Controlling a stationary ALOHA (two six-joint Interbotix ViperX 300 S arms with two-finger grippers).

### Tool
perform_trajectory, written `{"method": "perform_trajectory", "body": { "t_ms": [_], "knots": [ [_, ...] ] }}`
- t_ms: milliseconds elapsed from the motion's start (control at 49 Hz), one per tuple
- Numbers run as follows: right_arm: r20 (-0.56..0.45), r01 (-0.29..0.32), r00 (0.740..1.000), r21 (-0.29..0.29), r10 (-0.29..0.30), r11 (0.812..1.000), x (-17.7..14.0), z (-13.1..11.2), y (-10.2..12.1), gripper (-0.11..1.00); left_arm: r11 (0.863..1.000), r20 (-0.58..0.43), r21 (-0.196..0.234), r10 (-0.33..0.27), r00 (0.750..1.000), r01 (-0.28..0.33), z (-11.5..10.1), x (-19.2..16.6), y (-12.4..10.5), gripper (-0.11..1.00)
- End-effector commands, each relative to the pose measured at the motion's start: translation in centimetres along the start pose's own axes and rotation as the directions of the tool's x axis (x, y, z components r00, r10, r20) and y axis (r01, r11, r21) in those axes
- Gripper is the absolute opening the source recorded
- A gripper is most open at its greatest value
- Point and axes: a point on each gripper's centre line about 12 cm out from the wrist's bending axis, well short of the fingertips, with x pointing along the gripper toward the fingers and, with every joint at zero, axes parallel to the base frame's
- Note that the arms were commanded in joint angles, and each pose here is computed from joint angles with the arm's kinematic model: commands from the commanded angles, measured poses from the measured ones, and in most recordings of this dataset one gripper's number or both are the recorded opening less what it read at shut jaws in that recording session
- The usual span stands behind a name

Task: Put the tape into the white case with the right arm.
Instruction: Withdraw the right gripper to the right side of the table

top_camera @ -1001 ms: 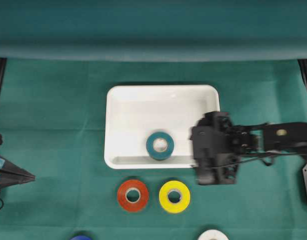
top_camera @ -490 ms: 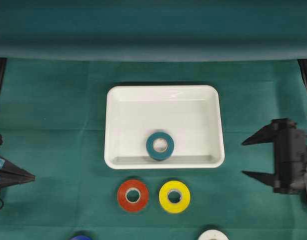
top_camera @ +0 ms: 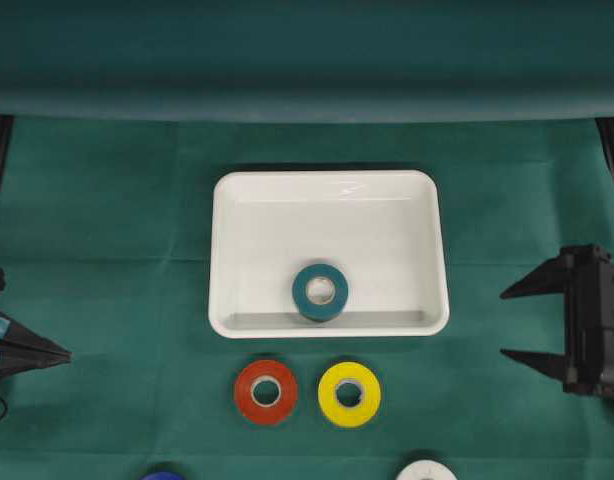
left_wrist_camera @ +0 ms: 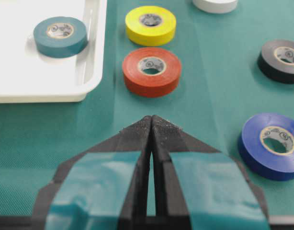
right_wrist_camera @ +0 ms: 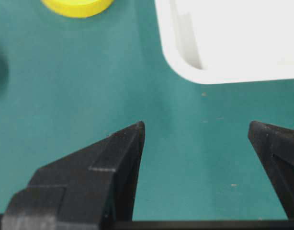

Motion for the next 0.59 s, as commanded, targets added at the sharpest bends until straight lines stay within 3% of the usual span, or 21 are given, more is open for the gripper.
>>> {"method": "perform_trajectory", "body": {
  "t_ms": [0,327,470,572],
  "knots": [
    [0.007,-0.044,0.999,-0.029,0.045,0.999,0.0,0.4,1.1,0.74,1.0,0.008,-0.001,0.003,1.0,-0.003,0.4,0.0,0.0,0.0],
    [-0.026,-0.22,0.975,-0.167,0.219,0.961,-0.6,-0.4,5.2,0.73,1.0,0.008,-0.001,0.003,1.0,-0.003,0.4,0.0,0.0,0.0],
    [-0.051,-0.257,0.966,-0.198,0.252,0.946,-0.8,-1.3,5.9,0.73,1.0,0.009,-0.001,0.003,1.0,-0.003,0.4,0.0,0.0,0.0],
    [-0.05,-0.258,0.966,-0.198,0.253,0.945,-0.8,-1.3,6.0,0.73,1.0,0.009,0.001,0.003,1.0,-0.003,0.4,0.0,0.0,0.0]
  ]
}}
